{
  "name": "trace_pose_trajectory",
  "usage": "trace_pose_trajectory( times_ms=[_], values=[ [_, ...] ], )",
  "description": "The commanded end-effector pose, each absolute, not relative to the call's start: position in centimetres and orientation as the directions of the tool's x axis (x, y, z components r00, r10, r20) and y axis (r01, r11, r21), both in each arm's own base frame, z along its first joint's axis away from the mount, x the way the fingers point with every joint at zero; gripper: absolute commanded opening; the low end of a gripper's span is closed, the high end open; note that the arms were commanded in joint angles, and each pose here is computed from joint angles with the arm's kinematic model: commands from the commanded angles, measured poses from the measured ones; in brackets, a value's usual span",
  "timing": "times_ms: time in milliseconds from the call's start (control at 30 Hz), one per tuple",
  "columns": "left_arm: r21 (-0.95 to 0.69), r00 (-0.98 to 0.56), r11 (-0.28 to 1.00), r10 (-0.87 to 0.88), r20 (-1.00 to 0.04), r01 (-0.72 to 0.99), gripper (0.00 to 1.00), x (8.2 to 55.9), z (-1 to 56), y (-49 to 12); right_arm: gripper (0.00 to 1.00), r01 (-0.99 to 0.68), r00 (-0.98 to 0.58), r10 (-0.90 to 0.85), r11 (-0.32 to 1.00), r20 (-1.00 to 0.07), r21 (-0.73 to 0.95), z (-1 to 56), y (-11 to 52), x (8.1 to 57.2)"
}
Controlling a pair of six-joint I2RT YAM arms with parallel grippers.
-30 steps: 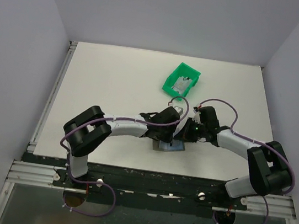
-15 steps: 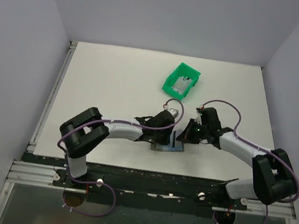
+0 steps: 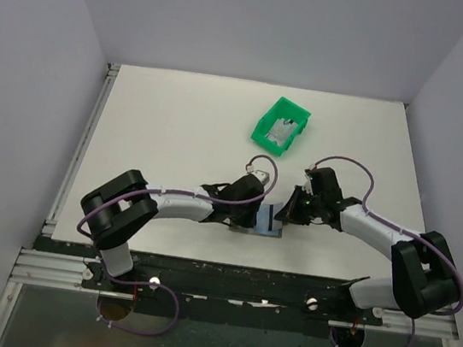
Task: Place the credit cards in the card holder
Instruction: Turn over the card holder at the center of the board, then insert the credit card into the card holder.
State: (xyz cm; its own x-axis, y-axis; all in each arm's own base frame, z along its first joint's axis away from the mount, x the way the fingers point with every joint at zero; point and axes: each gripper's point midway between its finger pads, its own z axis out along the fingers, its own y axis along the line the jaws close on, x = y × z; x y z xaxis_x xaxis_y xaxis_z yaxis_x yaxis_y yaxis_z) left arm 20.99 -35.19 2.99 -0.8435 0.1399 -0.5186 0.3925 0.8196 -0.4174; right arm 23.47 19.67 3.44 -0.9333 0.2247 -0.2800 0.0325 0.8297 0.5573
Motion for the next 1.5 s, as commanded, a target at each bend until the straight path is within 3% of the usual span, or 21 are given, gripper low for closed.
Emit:
trace_pose_trajectory(
  times_ms=[0,567,767,967,1167,1467],
  values=[
    [-0.277,-0.861,0.895,0.192,-0.471,0.350,0.00,19.8,1.2,-30.5,0.00,0.069,-0.945,0.203,0.890,-0.257,0.450,1.1,17.5,22.2],
    [-0.253,-0.820,0.924,0.099,-0.564,0.285,0.00,21.4,5.9,-26.7,0.00,0.060,-0.946,0.198,0.886,-0.258,0.461,1.4,17.8,22.3],
    [-0.312,-0.734,0.889,0.039,-0.678,0.335,0.00,23.1,12.4,-28.1,0.01,0.056,-0.942,0.198,0.887,-0.269,0.458,1.6,17.7,22.5],
    [-0.375,-0.707,0.802,0.081,-0.703,0.465,0.00,23.7,14.8,-32.6,0.00,0.057,-0.942,0.199,0.889,-0.270,0.455,1.7,17.7,22.5],
    [-0.352,-0.724,0.779,0.182,-0.665,0.519,0.00,23.1,12.5,-35.5,0.00,0.060,-0.942,0.201,0.888,-0.268,0.456,1.7,17.7,22.4],
    [-0.279,-0.761,0.820,0.262,-0.593,0.500,0.00,22.3,8.0,-33.8,0.00,0.056,-0.943,0.194,0.893,-0.269,0.446,1.6,17.5,22.4]
  ],
)
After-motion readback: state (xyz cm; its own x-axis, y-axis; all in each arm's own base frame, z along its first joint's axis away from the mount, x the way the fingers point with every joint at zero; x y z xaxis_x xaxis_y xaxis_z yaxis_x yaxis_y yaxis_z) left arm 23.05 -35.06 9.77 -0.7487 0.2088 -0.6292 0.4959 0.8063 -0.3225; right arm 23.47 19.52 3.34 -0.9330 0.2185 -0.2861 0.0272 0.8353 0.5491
